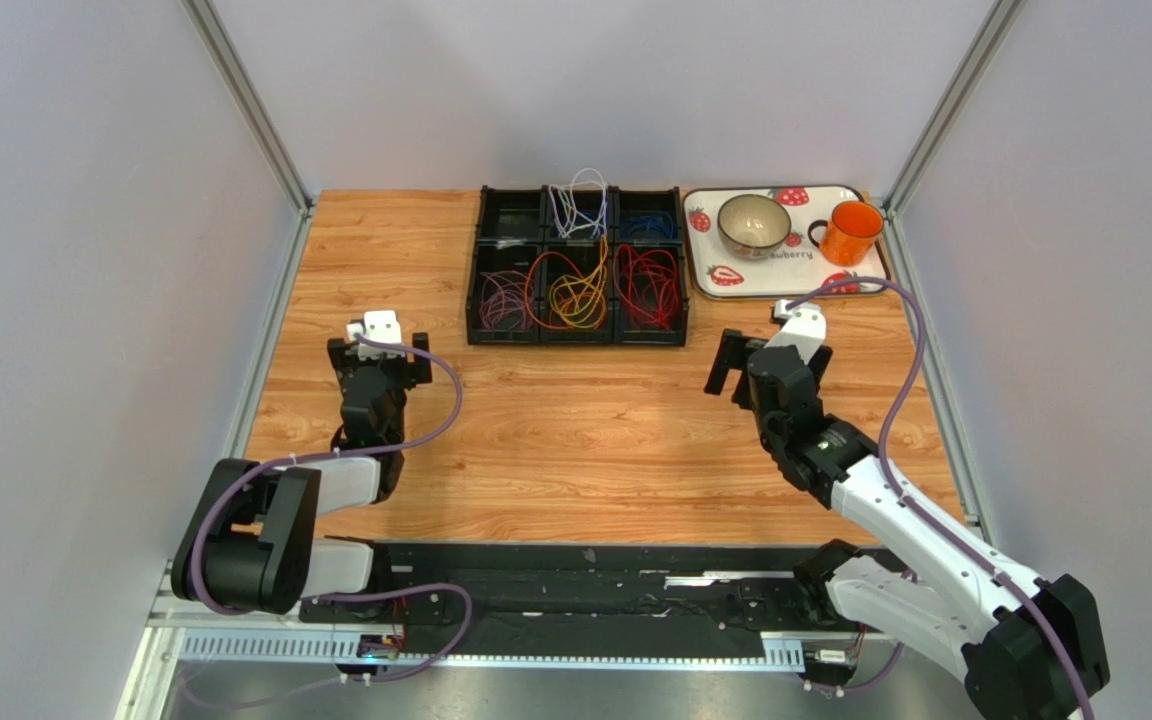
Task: Untangle the cables
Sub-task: Reset both arms
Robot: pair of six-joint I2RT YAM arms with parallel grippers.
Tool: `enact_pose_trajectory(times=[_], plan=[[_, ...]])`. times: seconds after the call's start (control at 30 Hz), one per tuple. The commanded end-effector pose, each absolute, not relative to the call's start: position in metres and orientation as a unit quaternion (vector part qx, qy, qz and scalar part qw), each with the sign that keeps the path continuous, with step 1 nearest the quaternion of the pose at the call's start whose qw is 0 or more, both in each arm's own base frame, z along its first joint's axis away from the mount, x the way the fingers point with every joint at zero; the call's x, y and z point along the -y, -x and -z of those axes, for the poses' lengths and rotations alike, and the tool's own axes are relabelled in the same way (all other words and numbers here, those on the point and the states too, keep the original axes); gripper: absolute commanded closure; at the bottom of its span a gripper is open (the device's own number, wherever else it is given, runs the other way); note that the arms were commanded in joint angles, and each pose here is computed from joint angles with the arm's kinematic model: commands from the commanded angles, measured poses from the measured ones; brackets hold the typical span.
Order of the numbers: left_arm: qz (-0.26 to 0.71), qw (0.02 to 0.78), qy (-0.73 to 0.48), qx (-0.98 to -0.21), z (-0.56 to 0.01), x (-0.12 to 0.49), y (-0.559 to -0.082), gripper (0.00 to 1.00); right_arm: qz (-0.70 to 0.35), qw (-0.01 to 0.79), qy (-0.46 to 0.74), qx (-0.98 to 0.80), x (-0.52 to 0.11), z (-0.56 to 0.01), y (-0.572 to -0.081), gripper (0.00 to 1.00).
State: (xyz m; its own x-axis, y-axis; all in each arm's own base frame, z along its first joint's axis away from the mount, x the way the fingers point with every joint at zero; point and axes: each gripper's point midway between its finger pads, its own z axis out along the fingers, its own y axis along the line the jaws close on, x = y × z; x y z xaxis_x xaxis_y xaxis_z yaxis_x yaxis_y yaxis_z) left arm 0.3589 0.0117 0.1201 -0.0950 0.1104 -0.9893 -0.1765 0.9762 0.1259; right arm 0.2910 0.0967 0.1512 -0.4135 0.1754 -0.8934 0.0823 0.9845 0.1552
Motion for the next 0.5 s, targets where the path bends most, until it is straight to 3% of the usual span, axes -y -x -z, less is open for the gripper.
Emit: enact_pose_trajectory(times=[0.0,0.17,0.47], plan=[[-0.096,0.698,0.036,-0.709,-0.138,-0.012,-0.365,0.05,0.059,0.588,-0.178,-0.787,-0.044,-0.196,-0.307,0.0],[-0.096,0.698,0.037,-0.709,-0.139,-0.012,-0.365,0.04,0.128,0.559,-0.15,-0.806,-0.024,-0.17,-0.31,0.0],[-0.096,0.698,0.037,-0.708,-0.139,-0.012,-0.365,0.04,0.099,0.563,-0.121,-0.811,-0.002,-0.141,-0.333,0.0]])
